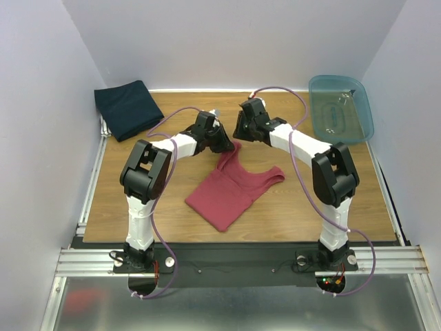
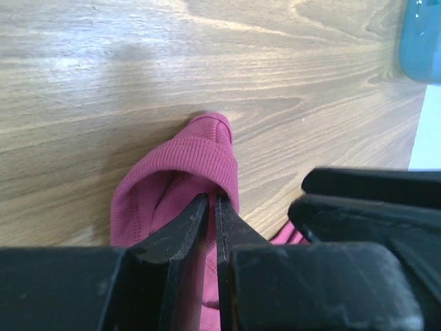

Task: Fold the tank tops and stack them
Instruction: Fold the tank top

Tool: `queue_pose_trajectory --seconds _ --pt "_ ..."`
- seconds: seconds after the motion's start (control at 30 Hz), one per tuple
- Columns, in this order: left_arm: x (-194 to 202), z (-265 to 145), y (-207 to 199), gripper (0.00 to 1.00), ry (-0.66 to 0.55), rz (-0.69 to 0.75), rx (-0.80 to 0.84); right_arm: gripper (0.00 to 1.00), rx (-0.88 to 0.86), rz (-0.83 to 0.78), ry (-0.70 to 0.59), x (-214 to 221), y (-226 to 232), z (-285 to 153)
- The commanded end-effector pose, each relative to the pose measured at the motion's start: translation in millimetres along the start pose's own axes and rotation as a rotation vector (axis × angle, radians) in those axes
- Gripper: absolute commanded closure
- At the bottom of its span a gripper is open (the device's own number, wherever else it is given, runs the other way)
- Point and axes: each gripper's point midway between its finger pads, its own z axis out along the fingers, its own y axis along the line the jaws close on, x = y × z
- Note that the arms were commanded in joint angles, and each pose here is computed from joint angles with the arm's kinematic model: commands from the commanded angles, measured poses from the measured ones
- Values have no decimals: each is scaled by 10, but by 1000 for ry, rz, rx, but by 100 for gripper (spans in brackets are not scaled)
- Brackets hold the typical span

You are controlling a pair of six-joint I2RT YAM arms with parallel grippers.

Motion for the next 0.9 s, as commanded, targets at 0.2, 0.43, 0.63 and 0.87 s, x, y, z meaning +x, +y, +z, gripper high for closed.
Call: queue_pose_trajectory --seconds 0.2,0.43,0.63,0.87 --pt "138 -85 -185 79 -7 46 27 58 -1 4 11 -35 74 247" --pt "227 -11 -171 79 -6 33 4 57 32 0 17 47 -35 212" --pt "242 -2 -124 79 -16 22 -19 52 71 0 16 108 -153 167" --pt "288 28 -104 79 -15 18 -30 45 71 28 31 145 -176 151"
